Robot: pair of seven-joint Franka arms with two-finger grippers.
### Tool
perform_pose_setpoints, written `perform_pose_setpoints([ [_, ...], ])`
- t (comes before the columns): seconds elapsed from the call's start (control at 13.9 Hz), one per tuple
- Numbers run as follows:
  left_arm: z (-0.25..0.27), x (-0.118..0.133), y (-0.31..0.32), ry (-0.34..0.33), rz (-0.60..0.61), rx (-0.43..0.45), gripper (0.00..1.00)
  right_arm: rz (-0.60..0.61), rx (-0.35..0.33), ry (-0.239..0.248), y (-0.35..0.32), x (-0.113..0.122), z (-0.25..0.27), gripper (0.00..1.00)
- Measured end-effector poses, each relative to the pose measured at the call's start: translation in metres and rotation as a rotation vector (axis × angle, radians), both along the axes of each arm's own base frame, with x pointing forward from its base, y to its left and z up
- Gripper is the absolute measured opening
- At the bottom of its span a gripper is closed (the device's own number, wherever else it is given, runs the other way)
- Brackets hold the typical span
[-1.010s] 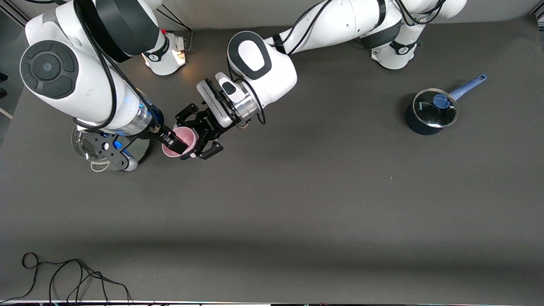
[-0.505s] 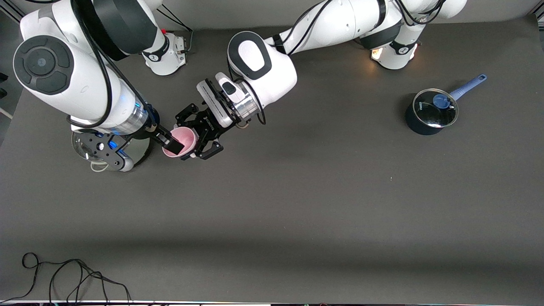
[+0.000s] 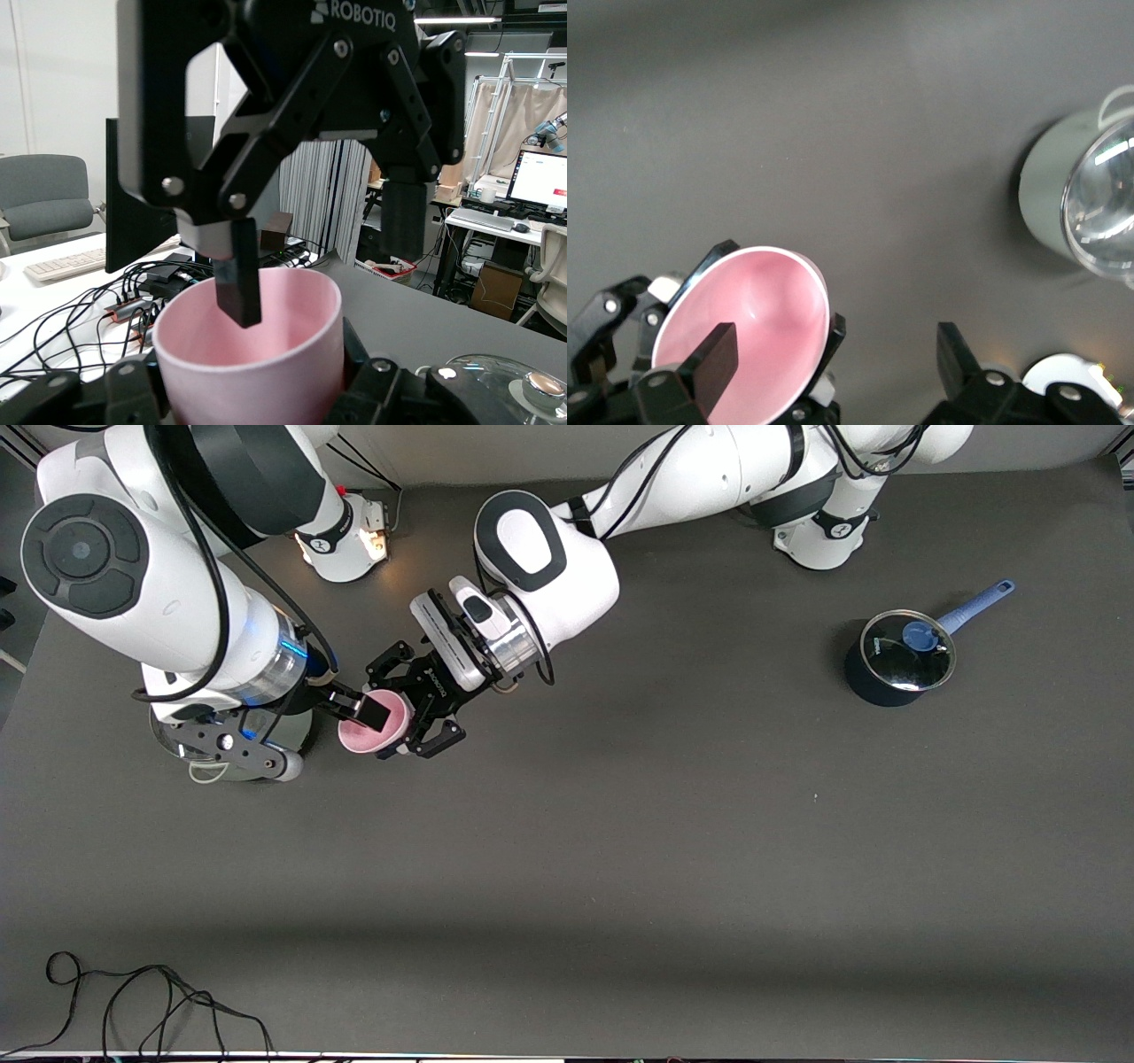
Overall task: Transfer pink cup from left to right arm
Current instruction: 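Close the right gripper on the cup rim and open the left gripper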
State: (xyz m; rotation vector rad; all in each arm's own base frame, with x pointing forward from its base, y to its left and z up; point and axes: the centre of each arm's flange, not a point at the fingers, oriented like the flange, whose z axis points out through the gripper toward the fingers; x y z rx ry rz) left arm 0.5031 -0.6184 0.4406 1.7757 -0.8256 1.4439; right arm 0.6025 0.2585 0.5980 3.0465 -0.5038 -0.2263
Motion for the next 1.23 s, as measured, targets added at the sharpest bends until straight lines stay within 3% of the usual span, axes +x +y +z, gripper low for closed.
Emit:
perform_pose_setpoints([
  [0.22,0.0000,0.0001,0.0000,0.000,0.000,0.000,0.69,0.118,0.018,0.002,-0.0051,0.0021,-0.0001,1.00],
  [0.5,-0.0002,0.0003,0.0002,-0.001,0.001,0.001,0.69,0.142,0.023,0.004,-0.0056,0.0035,-0.0018,0.98],
  [1.08,-0.0024,0.0013,0.0006,0.009,0.007,0.000,0.69,0.147,0.045,-0.030,-0.0004,0.0079,-0.0012,0.11],
  [1.23,-0.0020,0.0017,0.0013,0.016,0.014,-0.003,0.69,0.137,0.048,-0.037,0.0002,0.0087,-0.0006,0.05],
])
